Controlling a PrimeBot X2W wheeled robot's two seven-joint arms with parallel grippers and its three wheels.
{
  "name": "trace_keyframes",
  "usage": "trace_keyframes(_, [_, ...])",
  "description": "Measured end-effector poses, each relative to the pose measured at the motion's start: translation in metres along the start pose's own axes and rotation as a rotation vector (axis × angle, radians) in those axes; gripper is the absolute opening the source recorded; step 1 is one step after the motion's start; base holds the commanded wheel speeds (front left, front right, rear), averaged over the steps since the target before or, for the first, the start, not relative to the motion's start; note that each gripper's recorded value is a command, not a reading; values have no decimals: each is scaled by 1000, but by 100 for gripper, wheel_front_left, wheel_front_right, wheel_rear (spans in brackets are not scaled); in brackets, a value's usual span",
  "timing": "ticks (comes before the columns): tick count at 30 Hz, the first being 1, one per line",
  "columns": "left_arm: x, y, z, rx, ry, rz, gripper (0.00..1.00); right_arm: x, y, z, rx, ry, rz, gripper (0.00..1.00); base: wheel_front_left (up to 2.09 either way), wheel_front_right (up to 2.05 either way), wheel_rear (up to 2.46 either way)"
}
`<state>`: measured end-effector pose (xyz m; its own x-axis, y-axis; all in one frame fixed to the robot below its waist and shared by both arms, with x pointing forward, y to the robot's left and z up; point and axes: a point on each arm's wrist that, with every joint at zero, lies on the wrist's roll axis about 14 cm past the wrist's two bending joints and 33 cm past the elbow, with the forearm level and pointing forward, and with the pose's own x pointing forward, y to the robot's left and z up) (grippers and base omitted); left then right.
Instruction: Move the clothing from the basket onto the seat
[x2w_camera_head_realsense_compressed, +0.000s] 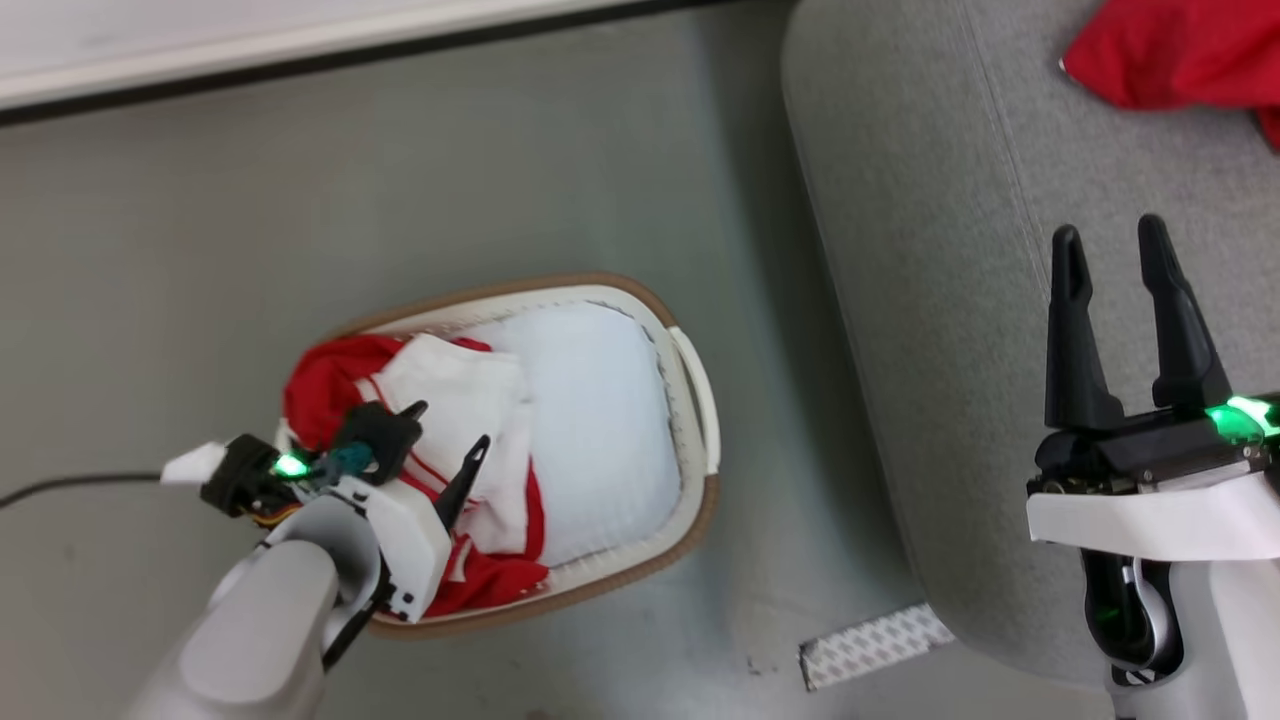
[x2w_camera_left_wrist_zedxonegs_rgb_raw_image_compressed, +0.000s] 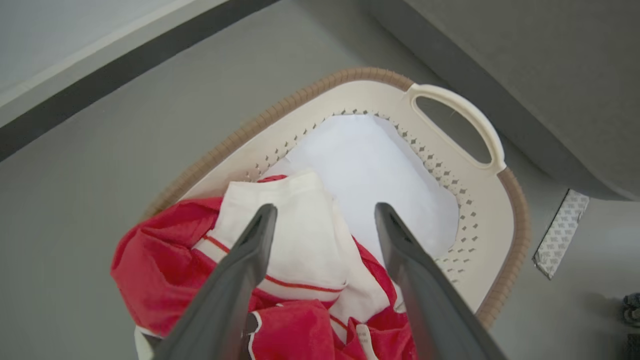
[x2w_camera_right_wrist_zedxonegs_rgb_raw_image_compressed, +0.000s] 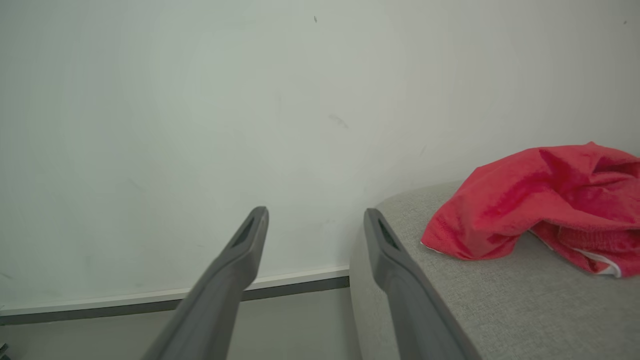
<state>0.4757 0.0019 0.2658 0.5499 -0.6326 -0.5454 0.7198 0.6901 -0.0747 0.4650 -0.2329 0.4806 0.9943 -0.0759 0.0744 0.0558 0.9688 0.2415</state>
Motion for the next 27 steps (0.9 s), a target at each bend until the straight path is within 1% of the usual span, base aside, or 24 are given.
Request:
trace_keyframes(8, [28,-18,-61,121,236,-153,100,1,-23,-10,-37,25,-62,100,0,0,0])
trace_keyframes(13, [39,-12,-93,234,356,-210,100,-2,-37,-22,-52,59,-99,100,0,0,0])
trace_keyframes(18, [51,-11,-117,346,433,-270,100,-1,-43,-35,-34,88,-117,100,0,0,0])
trace_keyframes(20, [54,-6,-127,390,465,-282,100,-1,-45,-37,-32,93,-125,100,0,0,0])
trace_keyframes(23, [59,-8,-142,428,509,-310,100,-3,-52,-41,-40,108,-142,100,0,0,0])
trace_keyframes(27, [70,-8,-151,450,530,-328,100,-3,-57,-45,-44,117,-156,100,0,0,0])
